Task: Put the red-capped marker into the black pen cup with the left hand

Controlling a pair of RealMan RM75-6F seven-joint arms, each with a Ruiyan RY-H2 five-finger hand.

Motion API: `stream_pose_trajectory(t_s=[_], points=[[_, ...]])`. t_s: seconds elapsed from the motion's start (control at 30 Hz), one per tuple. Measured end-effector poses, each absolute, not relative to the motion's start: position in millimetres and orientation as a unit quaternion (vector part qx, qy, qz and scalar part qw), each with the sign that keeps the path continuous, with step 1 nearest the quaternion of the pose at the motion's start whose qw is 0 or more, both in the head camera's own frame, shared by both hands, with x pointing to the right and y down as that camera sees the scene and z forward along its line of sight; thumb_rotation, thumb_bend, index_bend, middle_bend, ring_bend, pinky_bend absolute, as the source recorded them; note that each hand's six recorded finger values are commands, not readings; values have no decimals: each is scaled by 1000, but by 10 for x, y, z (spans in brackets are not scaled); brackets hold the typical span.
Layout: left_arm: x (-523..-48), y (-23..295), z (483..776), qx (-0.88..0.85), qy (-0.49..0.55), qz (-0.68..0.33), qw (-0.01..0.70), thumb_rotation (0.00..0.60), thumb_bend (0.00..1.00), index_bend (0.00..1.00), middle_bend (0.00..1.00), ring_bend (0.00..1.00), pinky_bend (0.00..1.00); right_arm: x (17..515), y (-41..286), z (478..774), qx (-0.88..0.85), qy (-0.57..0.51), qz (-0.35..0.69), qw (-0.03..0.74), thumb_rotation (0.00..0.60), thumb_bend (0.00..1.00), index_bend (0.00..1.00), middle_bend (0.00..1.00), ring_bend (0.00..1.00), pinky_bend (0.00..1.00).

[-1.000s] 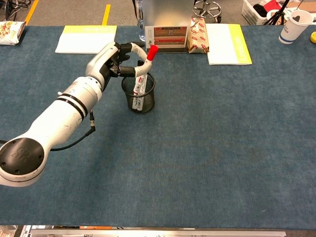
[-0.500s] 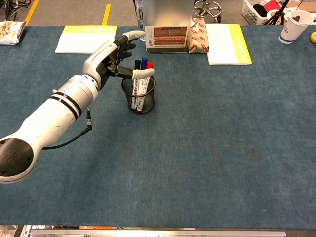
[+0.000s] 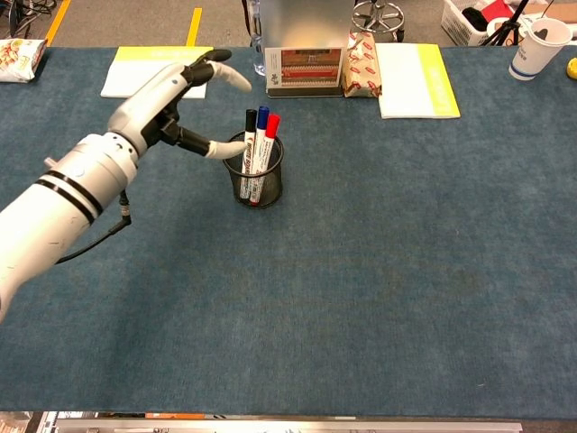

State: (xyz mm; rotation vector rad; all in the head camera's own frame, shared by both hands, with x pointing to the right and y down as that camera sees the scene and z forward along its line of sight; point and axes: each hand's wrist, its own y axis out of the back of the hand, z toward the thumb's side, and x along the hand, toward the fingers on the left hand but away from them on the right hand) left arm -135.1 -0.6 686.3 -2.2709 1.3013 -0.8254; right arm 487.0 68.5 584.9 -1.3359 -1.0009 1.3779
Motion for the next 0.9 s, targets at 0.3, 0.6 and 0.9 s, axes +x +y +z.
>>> stream_pose_trajectory(t_s=[0.3, 0.6, 0.9], points=[[-2152, 202, 6748, -732, 357, -397, 423, 600, 166, 441, 76, 0, 47, 4870, 684, 5843, -540, -408, 562, 474, 600, 0, 473, 313, 245, 460], [-2892, 557, 6559, -692, 328, -433, 476, 600, 166, 483, 125, 3, 78, 4865, 691, 5845, -536, -405, 563, 481, 600, 0, 473, 313, 246, 460], [-3412, 890, 6383, -642, 365, -432, 518, 600, 166, 489, 167, 30, 97, 4826, 735, 5898, -542, -384, 564, 490, 600, 0, 473, 313, 245, 460]])
